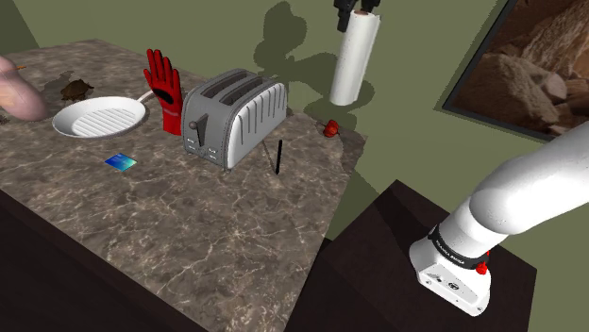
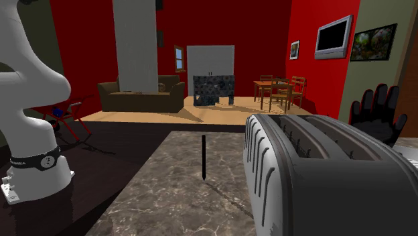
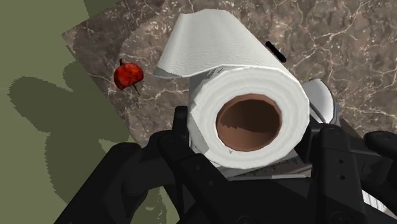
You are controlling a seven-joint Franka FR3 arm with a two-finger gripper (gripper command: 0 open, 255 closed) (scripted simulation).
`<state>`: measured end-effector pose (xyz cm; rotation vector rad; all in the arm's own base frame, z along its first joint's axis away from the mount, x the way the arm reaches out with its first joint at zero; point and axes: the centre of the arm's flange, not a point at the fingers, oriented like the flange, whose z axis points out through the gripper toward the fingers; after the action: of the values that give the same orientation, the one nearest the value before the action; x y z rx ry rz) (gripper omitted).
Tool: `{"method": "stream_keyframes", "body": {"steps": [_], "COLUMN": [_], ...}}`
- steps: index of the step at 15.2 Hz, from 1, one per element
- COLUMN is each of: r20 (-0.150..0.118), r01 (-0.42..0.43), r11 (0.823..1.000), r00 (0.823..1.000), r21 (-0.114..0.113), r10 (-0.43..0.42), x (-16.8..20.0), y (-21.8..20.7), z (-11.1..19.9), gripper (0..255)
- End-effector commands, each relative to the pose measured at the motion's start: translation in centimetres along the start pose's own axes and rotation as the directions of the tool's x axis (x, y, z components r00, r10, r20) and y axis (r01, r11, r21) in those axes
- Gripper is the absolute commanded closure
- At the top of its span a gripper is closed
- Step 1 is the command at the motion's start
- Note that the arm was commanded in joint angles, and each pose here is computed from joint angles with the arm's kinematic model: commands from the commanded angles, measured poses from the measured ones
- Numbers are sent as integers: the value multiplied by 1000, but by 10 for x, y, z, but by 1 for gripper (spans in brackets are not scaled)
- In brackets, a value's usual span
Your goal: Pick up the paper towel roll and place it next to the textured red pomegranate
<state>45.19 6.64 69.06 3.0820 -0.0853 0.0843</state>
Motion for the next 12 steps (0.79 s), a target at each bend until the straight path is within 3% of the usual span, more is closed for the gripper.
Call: {"method": "stream_keyframes", "body": {"steps": [1,12], "r20": [0,0], "r01": [2,2], "r11": [1000,1000], "r00": [1000,1000], "r21": [0,0], "r10": [-2,-2], "x": [2,14], "y": [28,172], "z": [3,11], "gripper": [255,255]}}
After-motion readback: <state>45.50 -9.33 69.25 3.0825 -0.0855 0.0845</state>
